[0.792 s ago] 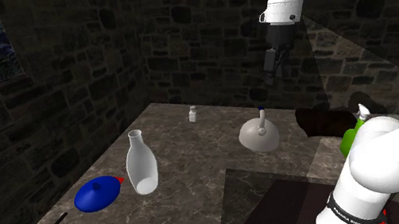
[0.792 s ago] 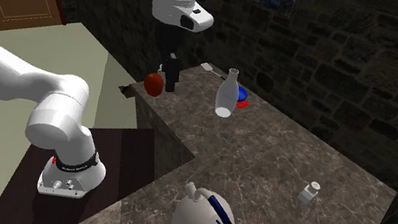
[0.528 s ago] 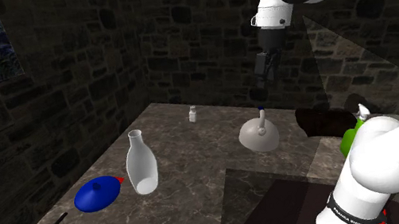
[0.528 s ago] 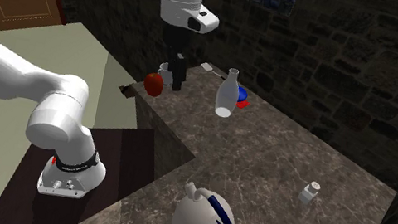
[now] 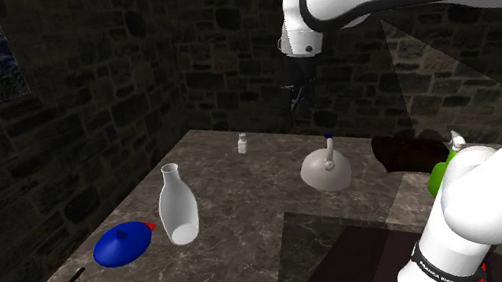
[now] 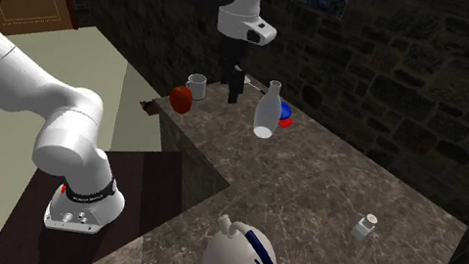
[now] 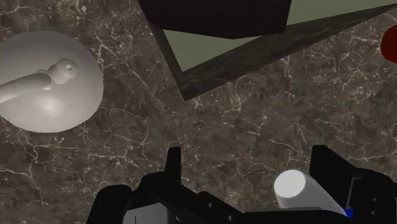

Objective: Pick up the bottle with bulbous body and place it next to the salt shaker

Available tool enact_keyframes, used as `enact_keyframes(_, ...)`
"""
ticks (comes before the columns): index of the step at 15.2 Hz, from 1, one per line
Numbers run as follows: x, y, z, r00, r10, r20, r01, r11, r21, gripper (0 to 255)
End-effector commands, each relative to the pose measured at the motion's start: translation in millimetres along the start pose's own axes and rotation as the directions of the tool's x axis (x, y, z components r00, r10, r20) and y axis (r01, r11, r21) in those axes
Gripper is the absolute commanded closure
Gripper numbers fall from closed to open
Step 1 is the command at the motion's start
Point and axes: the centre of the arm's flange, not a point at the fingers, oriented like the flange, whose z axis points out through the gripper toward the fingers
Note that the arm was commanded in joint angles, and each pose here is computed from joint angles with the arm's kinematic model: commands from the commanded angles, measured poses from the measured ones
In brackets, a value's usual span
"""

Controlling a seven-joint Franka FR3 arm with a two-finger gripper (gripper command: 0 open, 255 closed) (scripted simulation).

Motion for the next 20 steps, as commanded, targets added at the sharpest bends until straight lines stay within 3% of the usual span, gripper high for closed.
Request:
enact_keyframes(1, 18.0, -18.8, 7.9, 1.000, -0.005, -0.007, 0.005, 1.000, 0.000, 0)
enact_keyframes(20, 187.4, -178.1, 87.8, 0.996, -0.061, -0.057, 0.061, 0.998, -0.009, 0)
